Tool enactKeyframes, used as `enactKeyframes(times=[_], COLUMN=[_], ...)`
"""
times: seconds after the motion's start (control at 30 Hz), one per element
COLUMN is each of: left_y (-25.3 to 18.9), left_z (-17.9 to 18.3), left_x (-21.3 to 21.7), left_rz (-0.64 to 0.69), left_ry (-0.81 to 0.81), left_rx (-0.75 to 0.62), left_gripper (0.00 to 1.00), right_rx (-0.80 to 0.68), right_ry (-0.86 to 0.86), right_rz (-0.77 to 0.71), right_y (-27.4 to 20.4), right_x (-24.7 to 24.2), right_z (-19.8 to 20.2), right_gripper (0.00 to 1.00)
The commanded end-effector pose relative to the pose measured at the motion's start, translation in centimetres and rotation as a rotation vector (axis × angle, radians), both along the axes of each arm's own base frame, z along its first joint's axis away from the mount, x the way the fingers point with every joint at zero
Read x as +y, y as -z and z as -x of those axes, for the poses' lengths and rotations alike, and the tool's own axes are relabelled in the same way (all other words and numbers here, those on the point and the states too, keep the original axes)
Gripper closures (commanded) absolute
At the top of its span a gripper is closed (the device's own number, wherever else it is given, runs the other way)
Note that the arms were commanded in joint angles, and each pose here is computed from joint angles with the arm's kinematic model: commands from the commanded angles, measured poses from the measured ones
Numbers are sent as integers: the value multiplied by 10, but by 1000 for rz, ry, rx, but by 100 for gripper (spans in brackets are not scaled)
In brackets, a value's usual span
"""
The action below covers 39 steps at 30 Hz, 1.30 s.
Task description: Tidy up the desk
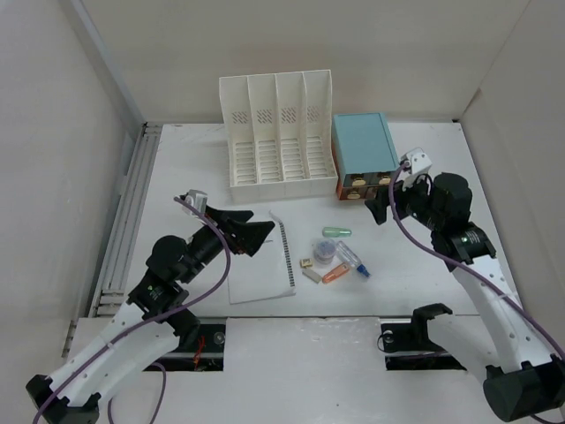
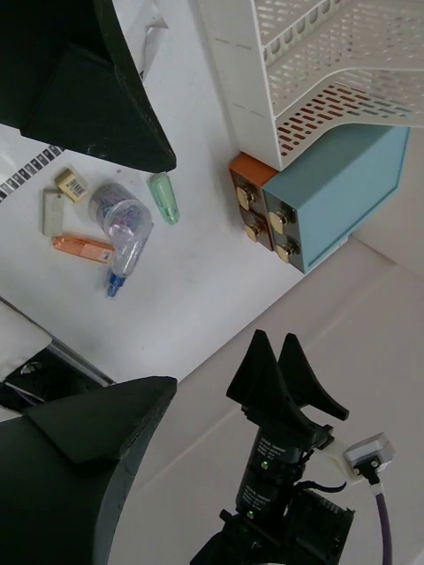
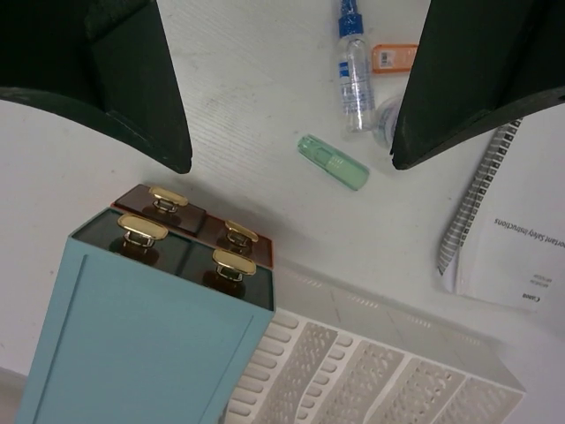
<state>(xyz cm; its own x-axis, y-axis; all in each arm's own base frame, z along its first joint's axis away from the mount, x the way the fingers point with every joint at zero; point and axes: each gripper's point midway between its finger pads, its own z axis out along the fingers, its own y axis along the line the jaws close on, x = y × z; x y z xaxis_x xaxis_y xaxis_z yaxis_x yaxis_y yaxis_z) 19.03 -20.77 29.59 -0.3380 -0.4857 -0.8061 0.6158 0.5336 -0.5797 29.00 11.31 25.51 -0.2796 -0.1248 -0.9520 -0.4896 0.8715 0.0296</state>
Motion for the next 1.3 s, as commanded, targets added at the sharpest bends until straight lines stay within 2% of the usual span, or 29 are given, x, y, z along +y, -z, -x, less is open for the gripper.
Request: enactKeyframes(times=[0.0, 0.13, 0.2, 0.23, 0.27, 0.3, 0.33, 0.37, 0.4, 0.43, 0.47, 0.5, 0.53, 0.57, 0.6, 0.67, 0.7, 0.73, 0.8, 0.87, 0.93, 1.1, 1.17, 1.2, 1.27], left_y=[-1, 17, 26, 30, 28, 30, 36, 33, 40, 41, 43, 51, 56, 59, 67, 79, 96, 100, 114, 138, 147, 158, 157, 159, 165], left_z=[3, -1, -3, -4, -4, -4, -5, -5, -5, -3, -2, -1, 0, 0, 0, -1, -2, -5, -8, -13, -17, -28, -33, -34, -37], left_x=[-3, -2, -1, 2, 4, 4, 7, 9, 9, 10, 10, 11, 11, 12, 15, 20, 23, 30, 39, 52, 59, 68, 68, 67, 69], left_rz=[13, 9, 2, 6, 13, 16, 6, 15, 9, 22, 22, 25, 25, 42, 36, 34, 6, 23, 9, -29, -50, -79, -97, -121, -143], left_ry=[19, -1, -13, -29, -41, -41, -56, -68, -68, -67, -67, -67, -67, -74, -86, -117, -140, -192, -251, -350, -404, -493, -502, -503, -523], left_rx=[-15, 49, 74, 89, 82, 97, 111, 102, 127, 133, 133, 148, 162, 181, 202, 244, 292, 324, 381, 464, 501, 516, 491, 497, 508], left_gripper=[0, 0, 0, 0, 0, 0, 0, 0, 4, 12, 19, 27, 62, 74, 79, 75, 40, 27, 15, 12, 12, 12, 12, 12, 12], right_rx=[-78, -87, -82, -82, -73, -83, -72, -83, -76, -68, -68, -39, -23, -1, 49, 109, 126, 191, 215, 249, 219, 274, 293, 347, 368], right_ry=[-102, -211, -215, -215, -219, -226, -227, -226, -259, -278, -314, -408, -447, -480, -517, -587, -605, -623, -669, -683, -691, -752, -711, -680, -660], right_rz=[36, 124, 124, 124, 119, 115, 115, 115, 101, 93, 96, 60, 39, 19, -2, -26, -27, -33, -24, -15, -15, -5, -17, -4, -6], right_y=[-16, -3, -1, -1, 1, -1, 3, 1, 4, 6, 8, 14, 17, 21, 32, 44, 46, 63, 75, 88, 83, 100, 101, 120, 127], right_x=[6, 4, 1, 1, 1, 2, 2, 2, 7, 10, 14, 27, 32, 37, 44, 60, 67, 74, 91, 108, 124, 172, 185, 190, 203], right_z=[2, 5, 6, 6, 5, 5, 5, 4, 8, 9, 13, 20, 23, 24, 21, 22, 18, 13, 12, 6, -5, -15, -28, -34, -42], right_gripper=[0, 0, 0, 7, 19, 40, 94, 100, 100, 100, 42, 14, 0, 0, 0, 0, 0, 0, 0, 0, 0, 0, 0, 0, 0])
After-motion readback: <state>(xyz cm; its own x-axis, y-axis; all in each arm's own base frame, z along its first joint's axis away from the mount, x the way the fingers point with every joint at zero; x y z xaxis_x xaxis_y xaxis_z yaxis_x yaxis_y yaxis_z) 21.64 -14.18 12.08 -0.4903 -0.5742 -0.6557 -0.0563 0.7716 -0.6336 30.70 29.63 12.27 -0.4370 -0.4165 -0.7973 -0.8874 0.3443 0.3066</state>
